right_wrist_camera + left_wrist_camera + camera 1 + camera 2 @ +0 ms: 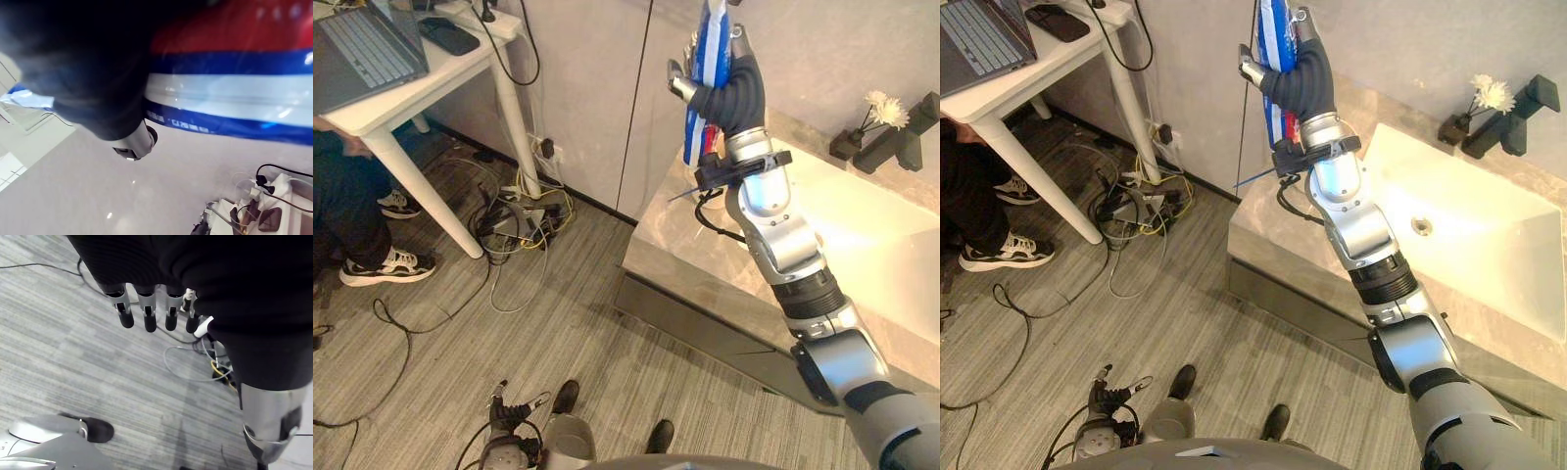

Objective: Organize washtable

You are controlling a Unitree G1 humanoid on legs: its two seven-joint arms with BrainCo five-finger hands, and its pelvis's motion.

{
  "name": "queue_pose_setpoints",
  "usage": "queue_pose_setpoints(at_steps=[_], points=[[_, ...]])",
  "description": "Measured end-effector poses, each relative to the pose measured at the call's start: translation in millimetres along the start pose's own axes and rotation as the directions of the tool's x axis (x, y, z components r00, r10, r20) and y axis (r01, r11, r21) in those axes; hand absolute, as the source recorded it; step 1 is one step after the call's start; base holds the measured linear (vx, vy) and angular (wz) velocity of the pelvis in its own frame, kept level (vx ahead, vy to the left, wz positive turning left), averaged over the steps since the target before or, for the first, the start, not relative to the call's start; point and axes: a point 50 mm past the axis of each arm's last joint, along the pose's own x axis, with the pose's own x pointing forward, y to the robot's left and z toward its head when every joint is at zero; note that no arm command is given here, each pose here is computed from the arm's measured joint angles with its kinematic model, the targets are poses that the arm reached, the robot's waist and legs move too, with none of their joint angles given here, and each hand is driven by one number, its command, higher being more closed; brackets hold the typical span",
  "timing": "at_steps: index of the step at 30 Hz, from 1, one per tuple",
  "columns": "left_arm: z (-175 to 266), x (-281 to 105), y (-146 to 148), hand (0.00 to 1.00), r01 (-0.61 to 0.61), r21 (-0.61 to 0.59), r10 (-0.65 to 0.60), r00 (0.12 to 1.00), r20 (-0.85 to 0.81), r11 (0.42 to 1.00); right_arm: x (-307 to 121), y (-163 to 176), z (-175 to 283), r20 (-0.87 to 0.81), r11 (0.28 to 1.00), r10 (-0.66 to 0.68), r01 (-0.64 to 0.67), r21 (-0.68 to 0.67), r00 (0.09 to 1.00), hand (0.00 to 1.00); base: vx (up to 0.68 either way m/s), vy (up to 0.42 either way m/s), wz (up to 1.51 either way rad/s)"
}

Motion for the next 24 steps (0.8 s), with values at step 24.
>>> queue_pose_setpoints(at_steps=[24], points=[[0,1,2,0.00,-0.011,0.002,0.011,1.000,0.001,1.000,0,-28,2,0.013,0.988,-0.149,0.150,-0.039,0.989,1.00,0.00,0.000,0.00]])
